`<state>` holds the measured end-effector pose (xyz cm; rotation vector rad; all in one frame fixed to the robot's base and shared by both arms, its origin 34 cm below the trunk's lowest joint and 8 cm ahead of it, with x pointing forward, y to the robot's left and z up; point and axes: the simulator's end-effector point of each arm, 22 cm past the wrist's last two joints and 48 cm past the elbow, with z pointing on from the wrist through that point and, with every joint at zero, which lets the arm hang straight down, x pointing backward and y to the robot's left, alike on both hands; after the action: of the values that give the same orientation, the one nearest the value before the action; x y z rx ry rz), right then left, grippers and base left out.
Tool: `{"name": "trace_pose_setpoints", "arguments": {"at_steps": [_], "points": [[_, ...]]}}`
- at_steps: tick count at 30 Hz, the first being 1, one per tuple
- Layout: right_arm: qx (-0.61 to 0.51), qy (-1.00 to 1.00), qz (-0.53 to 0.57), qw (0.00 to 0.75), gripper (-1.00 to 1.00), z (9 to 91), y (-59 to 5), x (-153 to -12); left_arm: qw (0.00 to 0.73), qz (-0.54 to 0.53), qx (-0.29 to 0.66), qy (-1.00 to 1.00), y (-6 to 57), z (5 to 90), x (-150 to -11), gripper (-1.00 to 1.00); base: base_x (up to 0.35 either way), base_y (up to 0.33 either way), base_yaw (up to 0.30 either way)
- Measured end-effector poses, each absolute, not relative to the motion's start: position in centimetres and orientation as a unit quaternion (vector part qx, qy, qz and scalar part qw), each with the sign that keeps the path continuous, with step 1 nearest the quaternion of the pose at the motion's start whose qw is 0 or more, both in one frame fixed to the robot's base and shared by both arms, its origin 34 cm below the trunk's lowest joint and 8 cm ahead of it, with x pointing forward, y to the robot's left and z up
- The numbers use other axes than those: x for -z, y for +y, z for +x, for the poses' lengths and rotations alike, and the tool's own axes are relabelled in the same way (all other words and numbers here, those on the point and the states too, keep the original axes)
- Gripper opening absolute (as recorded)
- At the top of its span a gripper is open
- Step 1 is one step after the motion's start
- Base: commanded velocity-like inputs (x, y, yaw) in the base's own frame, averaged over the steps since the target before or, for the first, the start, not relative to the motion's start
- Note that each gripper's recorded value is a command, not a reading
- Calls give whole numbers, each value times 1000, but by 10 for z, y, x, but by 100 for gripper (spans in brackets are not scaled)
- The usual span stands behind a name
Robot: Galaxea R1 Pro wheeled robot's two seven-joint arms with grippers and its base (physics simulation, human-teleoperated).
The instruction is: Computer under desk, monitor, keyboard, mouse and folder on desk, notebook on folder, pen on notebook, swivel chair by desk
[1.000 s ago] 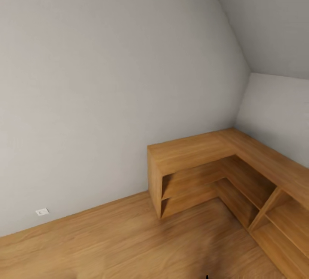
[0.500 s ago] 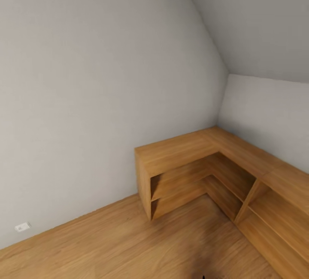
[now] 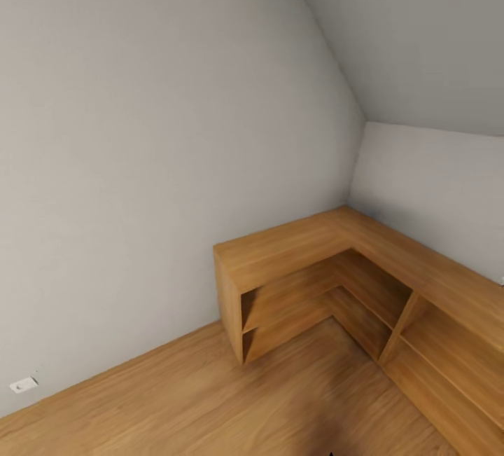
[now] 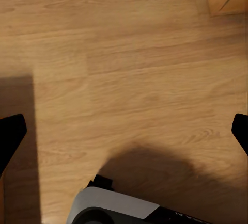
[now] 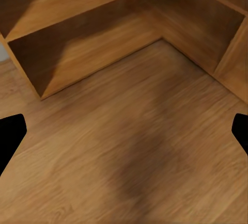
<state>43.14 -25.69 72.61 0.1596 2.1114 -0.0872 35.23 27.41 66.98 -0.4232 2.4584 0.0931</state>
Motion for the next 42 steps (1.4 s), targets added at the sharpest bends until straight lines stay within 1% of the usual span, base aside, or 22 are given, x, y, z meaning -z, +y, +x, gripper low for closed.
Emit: {"name": "trace_pose_setpoints", "arguments": {"at_steps": [14, 24, 42], "points": [[37, 870, 66, 488, 100, 431, -258, -726, 317, -161, -35, 934, 274, 352, -670, 100, 272, 175, -277], [35, 882, 63, 466, 100, 426, -257, -716, 317, -160, -35, 934, 274, 352, -670, 100, 233, 38, -299], [36, 885, 62, 460, 100, 424, -258, -714, 317, -160, -35, 934, 274, 352, -670, 100, 33, 1, -300]]}}
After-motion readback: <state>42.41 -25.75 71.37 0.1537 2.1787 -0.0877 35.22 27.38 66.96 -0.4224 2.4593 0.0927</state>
